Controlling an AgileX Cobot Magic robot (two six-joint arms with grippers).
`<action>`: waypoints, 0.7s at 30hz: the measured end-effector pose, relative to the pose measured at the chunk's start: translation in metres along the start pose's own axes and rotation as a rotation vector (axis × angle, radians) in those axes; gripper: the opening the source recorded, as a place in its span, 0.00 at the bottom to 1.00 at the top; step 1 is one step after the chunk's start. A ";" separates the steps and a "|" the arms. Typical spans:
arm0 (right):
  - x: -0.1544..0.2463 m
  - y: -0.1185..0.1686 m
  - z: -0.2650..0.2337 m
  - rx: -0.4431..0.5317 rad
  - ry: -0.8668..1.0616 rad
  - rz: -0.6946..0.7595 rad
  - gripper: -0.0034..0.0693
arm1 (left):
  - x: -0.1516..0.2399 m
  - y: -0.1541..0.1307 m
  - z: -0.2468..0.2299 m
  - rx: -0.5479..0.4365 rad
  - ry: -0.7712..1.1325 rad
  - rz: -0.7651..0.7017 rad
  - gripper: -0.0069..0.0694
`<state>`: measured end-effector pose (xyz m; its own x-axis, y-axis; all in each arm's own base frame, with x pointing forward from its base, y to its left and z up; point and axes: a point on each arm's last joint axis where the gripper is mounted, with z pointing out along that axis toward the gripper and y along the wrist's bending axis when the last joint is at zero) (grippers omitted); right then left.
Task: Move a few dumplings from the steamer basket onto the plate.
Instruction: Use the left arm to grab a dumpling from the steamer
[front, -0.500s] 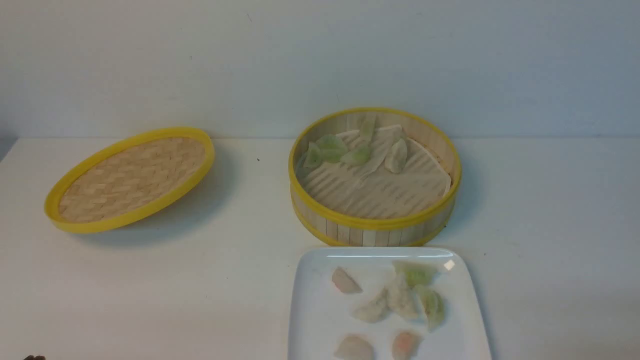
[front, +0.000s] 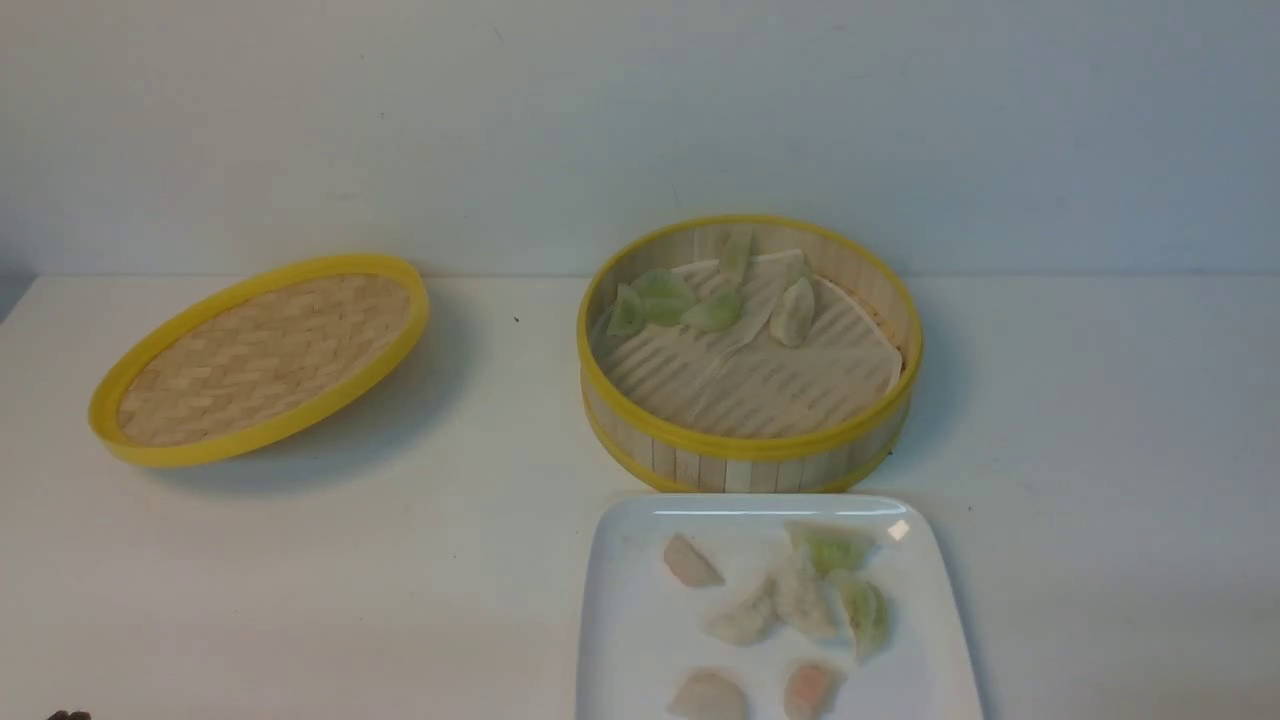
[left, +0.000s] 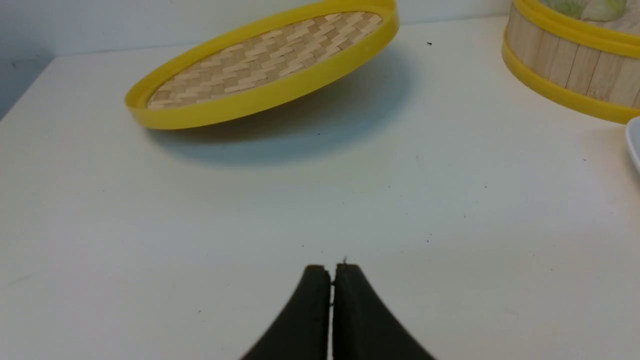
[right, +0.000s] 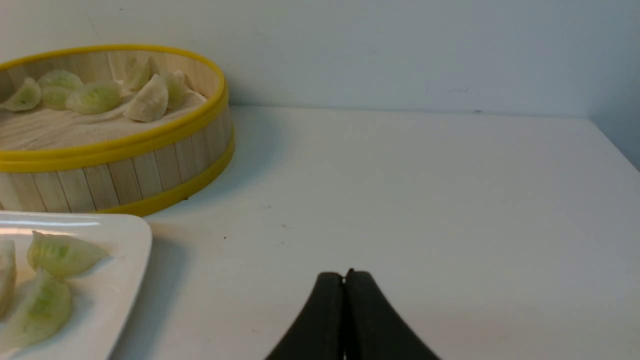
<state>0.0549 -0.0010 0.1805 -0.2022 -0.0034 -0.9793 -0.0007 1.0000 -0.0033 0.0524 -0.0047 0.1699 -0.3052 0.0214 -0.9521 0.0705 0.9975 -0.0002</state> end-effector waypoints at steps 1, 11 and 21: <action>0.000 0.000 0.000 0.000 0.000 0.000 0.03 | 0.000 0.000 0.000 0.000 0.000 0.000 0.08; 0.000 0.000 0.000 0.001 0.000 0.008 0.03 | 0.000 0.000 0.000 0.000 0.000 0.000 0.08; 0.000 0.000 0.000 0.001 0.000 0.009 0.03 | -0.001 0.000 0.000 0.003 -0.011 -0.011 0.08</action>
<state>0.0549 -0.0010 0.1805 -0.2022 0.0055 -0.9793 0.0018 1.0000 0.0052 0.0527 -0.0049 0.1709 -0.2955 0.0092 -0.9553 0.0698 0.9975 -0.0120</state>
